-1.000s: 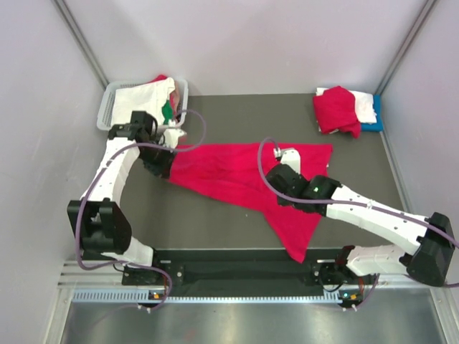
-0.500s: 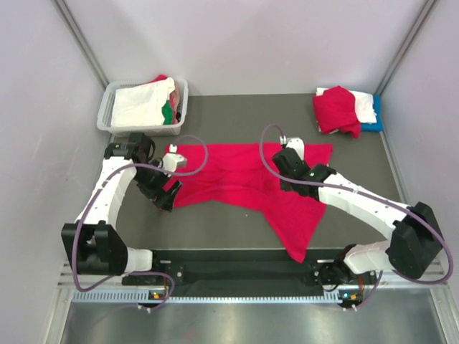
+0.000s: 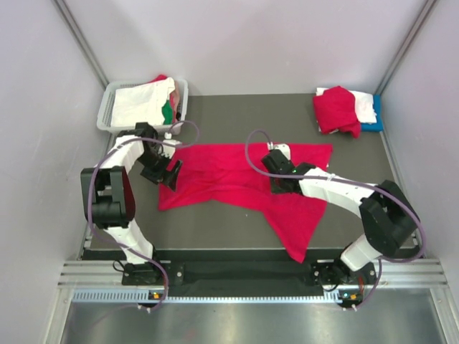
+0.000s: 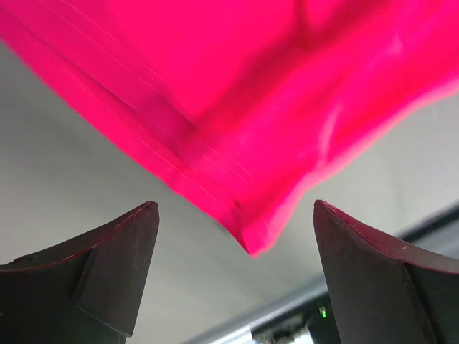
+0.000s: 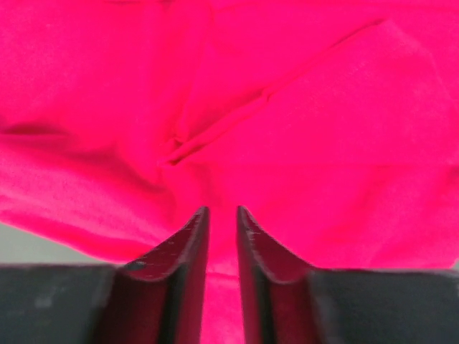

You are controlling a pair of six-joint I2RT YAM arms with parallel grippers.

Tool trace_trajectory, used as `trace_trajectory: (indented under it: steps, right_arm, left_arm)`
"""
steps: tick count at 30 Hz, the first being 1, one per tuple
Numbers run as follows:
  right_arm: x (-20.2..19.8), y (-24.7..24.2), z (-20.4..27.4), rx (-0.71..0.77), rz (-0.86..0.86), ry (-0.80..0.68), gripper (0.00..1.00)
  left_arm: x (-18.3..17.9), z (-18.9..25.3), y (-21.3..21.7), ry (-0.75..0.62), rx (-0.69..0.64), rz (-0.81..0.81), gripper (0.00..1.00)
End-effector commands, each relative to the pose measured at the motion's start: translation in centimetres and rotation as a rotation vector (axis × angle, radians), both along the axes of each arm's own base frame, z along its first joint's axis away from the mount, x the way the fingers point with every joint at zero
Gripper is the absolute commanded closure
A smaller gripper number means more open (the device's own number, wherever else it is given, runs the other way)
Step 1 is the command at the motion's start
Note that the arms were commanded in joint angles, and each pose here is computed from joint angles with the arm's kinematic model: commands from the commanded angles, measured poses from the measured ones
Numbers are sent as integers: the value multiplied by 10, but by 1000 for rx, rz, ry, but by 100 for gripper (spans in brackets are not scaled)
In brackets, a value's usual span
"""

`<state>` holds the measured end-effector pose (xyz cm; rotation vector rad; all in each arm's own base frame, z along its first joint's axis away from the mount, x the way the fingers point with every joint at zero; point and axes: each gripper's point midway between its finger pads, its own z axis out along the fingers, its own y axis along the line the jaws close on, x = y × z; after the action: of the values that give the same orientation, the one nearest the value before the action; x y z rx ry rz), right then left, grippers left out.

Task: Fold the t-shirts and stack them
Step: Flatten the tshirt out

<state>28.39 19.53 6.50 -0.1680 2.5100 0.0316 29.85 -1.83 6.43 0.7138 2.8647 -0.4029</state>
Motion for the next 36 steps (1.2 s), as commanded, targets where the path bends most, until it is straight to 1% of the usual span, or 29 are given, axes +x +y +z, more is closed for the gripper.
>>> trace_trajectory:
  steps: [1,6,7,8,9,12,18,29,36]
  right_arm:
    - [35,20,14,56,10,-52,72]
    - [57,33,23,62,22,-64,63]
    - [62,38,28,70,23,-75,63]
    - [63,37,27,63,22,-70,64]
    - [64,37,26,58,21,-68,67]
    - [64,37,26,57,20,-67,70]
    - [56,27,22,47,5,-59,71]
    - [50,13,-8,12,-16,-9,72]
    - [48,12,-12,14,-16,1,73]
  left_arm:
    - [58,15,8,-162,-1,79,8]
    - [85,29,10,-222,-4,102,8]
    - [91,32,10,-238,-6,105,7]
    - [93,31,10,-237,-5,109,7]
    - [94,30,10,-235,-8,113,7]
    - [95,26,9,-226,-11,121,8]
    - [90,27,12,-250,5,127,8]
    - [79,30,9,-245,-6,126,7]
    - [82,34,10,-262,-3,132,7]
